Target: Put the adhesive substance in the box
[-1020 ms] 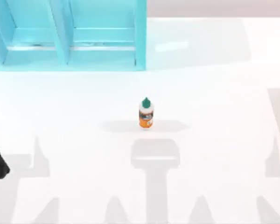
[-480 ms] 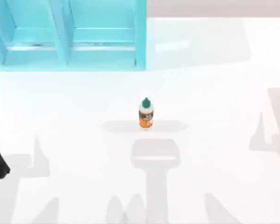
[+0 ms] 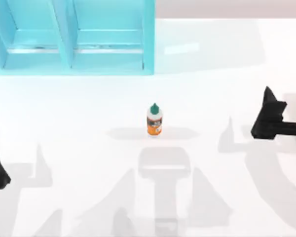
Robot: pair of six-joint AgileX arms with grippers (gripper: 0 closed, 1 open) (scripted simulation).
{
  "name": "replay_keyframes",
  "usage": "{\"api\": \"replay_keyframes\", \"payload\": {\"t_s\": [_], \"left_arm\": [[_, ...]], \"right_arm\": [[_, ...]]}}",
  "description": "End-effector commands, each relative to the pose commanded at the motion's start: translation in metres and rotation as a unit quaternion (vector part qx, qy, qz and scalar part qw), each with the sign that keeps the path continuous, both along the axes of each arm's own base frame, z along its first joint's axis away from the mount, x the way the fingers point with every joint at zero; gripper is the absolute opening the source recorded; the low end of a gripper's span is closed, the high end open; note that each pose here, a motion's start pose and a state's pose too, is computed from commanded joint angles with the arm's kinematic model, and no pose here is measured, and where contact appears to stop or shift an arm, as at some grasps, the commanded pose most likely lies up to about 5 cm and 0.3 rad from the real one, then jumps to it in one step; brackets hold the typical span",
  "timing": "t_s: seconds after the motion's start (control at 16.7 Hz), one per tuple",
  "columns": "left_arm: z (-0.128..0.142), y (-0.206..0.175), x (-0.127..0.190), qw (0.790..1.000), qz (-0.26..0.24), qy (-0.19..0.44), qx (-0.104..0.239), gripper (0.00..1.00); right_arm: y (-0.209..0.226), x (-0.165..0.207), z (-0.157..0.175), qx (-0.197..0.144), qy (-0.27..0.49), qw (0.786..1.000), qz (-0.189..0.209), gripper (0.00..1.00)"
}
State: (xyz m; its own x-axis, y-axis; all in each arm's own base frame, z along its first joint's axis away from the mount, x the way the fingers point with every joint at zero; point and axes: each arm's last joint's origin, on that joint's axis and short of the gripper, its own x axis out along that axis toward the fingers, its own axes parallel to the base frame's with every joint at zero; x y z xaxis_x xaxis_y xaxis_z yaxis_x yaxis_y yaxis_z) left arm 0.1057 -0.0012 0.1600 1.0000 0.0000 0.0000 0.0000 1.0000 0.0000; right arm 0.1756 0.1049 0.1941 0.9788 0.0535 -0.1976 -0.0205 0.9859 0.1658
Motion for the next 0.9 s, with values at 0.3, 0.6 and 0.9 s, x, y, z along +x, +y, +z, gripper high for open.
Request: {"api": "replay_keyframes", "payload": {"t_s": [0.3,0.6,0.9], "left_arm": [[0.0,0.0,0.0,1.0,0.0,0.0,0.0,1.0],[0.0,0.0,0.0,1.0,0.0,0.0,0.0,1.0],[0.0,0.0,0.0,1.0,0.0,0.0,0.0,1.0]], "right_arm": [[0.058,0.008,-0.052,-0.055,0.075,0.996,-0.002,1.0],[0.109,0.009,-0.089,-0.091,0.077,0.993,-0.006,1.0],[0.158,0.008,-0.11,-0.091,0.044,0.995,-0.005,1.0]]}}
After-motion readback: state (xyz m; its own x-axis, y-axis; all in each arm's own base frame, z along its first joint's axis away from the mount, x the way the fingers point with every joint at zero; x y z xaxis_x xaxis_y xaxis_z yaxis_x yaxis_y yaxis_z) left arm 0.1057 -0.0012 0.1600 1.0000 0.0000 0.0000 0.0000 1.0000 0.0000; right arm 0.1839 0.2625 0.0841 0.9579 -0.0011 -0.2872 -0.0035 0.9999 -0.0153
